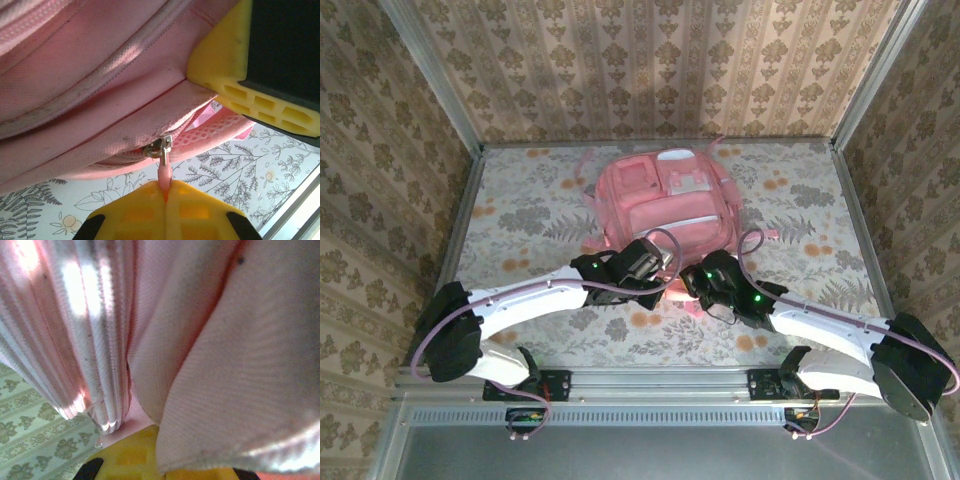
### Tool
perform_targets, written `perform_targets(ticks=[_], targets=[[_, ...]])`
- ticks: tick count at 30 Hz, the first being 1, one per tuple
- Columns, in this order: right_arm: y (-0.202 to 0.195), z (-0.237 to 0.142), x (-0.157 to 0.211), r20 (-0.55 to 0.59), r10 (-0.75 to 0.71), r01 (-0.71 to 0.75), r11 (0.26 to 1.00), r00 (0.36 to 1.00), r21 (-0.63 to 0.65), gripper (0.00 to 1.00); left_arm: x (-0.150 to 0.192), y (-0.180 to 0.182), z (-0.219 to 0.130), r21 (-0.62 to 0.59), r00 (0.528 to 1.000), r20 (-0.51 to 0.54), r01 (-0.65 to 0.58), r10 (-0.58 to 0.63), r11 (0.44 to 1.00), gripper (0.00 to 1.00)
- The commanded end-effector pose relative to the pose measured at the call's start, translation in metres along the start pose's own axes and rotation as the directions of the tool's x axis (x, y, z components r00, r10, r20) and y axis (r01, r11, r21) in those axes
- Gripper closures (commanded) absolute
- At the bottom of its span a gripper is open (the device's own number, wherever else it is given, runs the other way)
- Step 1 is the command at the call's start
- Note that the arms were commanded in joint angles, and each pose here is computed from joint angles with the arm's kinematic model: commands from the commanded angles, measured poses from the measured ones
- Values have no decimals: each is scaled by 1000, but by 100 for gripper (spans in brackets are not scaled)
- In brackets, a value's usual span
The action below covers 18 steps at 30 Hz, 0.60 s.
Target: Pack the student bag
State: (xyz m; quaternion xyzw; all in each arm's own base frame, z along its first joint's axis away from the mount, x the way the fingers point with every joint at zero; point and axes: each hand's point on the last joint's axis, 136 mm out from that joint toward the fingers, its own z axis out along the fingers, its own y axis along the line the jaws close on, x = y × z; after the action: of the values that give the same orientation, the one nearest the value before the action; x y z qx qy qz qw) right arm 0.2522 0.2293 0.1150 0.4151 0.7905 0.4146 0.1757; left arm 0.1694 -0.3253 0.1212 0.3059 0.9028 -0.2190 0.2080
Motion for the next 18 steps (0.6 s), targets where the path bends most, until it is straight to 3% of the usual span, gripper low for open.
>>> perform_targets(ticks=[1, 18], targets=[[10, -3, -19, 77, 8, -4, 999, 997, -54, 100, -13, 3, -9, -14, 998, 63, -11, 12, 1000, 100], [19, -23, -43, 115, 55, -43, 994, 992, -103, 100, 16, 77, -10, -150, 983, 83, 176, -165, 973, 100]])
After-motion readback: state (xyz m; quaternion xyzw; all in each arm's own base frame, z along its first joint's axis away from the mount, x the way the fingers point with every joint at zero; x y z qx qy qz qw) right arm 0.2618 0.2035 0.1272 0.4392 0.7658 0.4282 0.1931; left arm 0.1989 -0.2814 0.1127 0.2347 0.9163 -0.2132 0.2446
